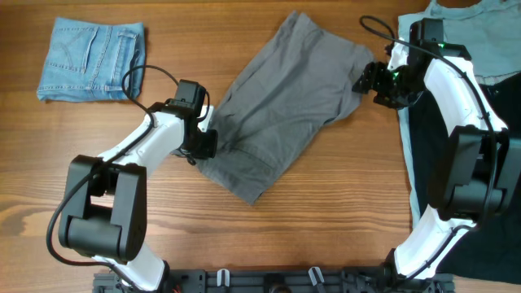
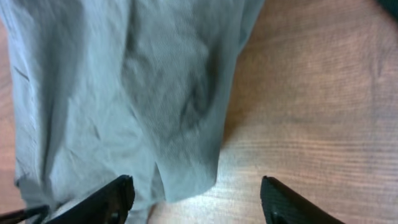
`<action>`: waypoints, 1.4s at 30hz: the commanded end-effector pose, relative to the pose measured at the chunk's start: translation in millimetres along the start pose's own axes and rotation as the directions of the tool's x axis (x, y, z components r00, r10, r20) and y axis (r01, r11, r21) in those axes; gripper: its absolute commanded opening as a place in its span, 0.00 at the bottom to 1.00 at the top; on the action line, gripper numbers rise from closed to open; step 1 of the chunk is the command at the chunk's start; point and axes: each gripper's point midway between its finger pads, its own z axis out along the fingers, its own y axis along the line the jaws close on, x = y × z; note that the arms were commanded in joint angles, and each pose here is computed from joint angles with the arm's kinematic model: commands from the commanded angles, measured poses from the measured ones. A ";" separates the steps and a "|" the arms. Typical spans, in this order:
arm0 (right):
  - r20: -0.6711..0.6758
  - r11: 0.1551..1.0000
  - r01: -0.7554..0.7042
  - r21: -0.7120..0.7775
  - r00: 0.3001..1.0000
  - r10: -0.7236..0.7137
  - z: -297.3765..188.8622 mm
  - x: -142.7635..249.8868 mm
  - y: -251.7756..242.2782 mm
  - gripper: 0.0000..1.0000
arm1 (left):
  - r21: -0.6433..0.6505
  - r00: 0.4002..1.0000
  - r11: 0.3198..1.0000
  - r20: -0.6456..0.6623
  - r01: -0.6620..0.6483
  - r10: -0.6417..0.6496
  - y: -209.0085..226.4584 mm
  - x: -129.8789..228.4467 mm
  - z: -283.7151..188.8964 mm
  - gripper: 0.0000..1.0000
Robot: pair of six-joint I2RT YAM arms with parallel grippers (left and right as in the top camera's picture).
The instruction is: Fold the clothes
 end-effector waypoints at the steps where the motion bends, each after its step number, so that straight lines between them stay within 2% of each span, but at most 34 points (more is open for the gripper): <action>1: 0.007 0.999 0.043 -0.001 0.999 -0.043 -13.2 2.7 6.9 0.67 | -0.293 0.985 0.946 -0.066 0.136 -0.161 54.2 26.7 19.4 0.04; 2: 0.005 0.999 0.046 0.000 0.999 -0.046 -14.3 3.7 7.0 0.67 | -0.414 0.973 0.890 -0.041 0.189 -0.226 78.4 32.2 11.0 0.04; 4: 0.008 0.998 0.067 -0.009 0.998 -0.067 -17.3 4.3 10.1 0.67 | -0.571 0.959 0.787 0.000 0.234 -0.285 114.3 40.2 -5.9 0.04; 7: 0.014 0.994 0.101 -0.034 0.995 -0.101 -20.5 4.7 16.4 0.67 | -0.662 0.935 0.687 0.062 0.300 -0.349 148.1 44.0 -21.6 0.04; 8: 0.011 0.989 0.135 -0.065 0.991 -0.135 -20.3 6.5 22.9 0.68 | -0.656 0.907 0.658 0.101 0.371 -0.410 159.3 43.2 -25.3 0.20; 10: 0.007 0.979 0.179 -0.100 0.984 -0.179 -19.3 9.5 31.8 0.70 | -0.626 0.882 0.654 0.123 0.424 -0.454 165.4 38.9 -26.9 0.30; 11: 0.007 0.973 0.202 -0.110 0.979 -0.203 -18.2 10.9 36.5 0.72 | -0.610 0.875 0.659 0.127 0.441 -0.468 166.9 35.3 -28.3 0.46; 12: 0.007 0.970 0.215 -0.111 0.976 -0.216 -16.5 11.8 40.7 0.74 | -0.594 0.877 0.675 0.116 0.438 -0.467 166.7 31.9 -29.5 0.69; 13: 0.010 0.964 0.240 -0.114 0.971 -0.240 -14.5 12.6 45.9 0.75 | -0.575 0.884 0.699 0.099 0.426 -0.458 164.8 28.1 -30.6 0.76; 15: 0.025 0.951 0.286 -0.118 0.958 -0.285 -7.2 12.8 58.0 0.77 | -0.544 0.889 0.728 0.077 0.417 -0.451 159.8 21.2 -36.3 0.81; 18: 0.087 0.930 0.353 -0.102 0.935 -0.345 10.2 6.5 76.7 0.78 | -0.471 0.883 0.764 0.073 0.440 -0.464 147.2 6.7 -52.3 0.82; 19: 0.111 0.939 0.337 -0.072 0.938 -0.328 16.3 1.7 77.8 0.81 | -0.441 0.881 0.777 0.073 0.449 -0.468 142.0 2.0 -58.6 0.82; 20: 0.140 0.950 0.308 -0.042 0.944 -0.300 21.6 -3.9 78.1 0.94 | -0.405 0.879 0.791 0.074 0.459 -0.472 136.1 -3.0 -64.9 0.82; 21: 0.179 0.962 0.273 -0.010 0.947 -0.267 28.3 -10.8 77.5 0.99 | -0.346 0.878 0.814 0.069 0.467 -0.474 125.9 -9.1 -73.0 0.82; 23: 0.229 0.965 0.264 -0.003 0.939 -0.256 35.9 -18.7 81.3 1.00 | -0.238 0.889 0.858 0.052 0.454 -0.456 107.2 -17.5 -83.2 0.81; 26: 0.267 0.963 0.270 -0.029 0.930 -0.252 49.0 -25.1 86.9 1.00 | -0.010 0.920 0.920 0.021 0.393 -0.393 67.2 -25.8 -98.2 0.82; 27: 0.265 0.966 0.257 -0.034 0.934 -0.239 54.6 -26.4 85.5 1.00 | 0.066 0.926 0.924 0.005 0.376 -0.377 52.9 -24.9 -104.3 0.83; 29: 0.257 0.968 0.247 -0.049 0.939 -0.227 61.6 -26.1 85.3 1.00 | 0.129 0.929 0.920 -0.030 0.371 -0.370 39.0 -19.3 -109.9 0.83; 33: 0.231 0.952 0.273 -0.140 0.944 -0.237 76.7 -21.0 95.6 1.00 | 0.118 0.924 0.919 -0.127 0.376 -0.362 28.9 4.3 -105.2 0.70; 35: 0.222 0.952 0.266 -0.151 0.948 -0.230 83.6 -20.3 94.5 0.99 | 0.108 0.919 0.919 -0.163 0.378 -0.359 25.3 14.9 -98.3 0.49; 36: 0.217 0.953 0.263 -0.149 0.949 -0.228 87.3 -20.0 92.7 0.98 | 0.104 0.917 0.921 -0.184 0.376 -0.353 22.9 21.7 -92.9 0.44; 40: 0.198 0.958 0.248 -0.147 0.956 -0.217 101.6 -18.4 86.3 0.95 | 0.118 0.907 0.921 -0.258 0.370 -0.332 8.8 48.5 -65.9 0.42; 42: 0.197 0.960 0.238 -0.150 0.958 -0.207 106.1 -19.2 85.0 0.94 | 0.126 0.895 0.910 -0.277 0.394 -0.349 2.9 59.4 -49.3 0.48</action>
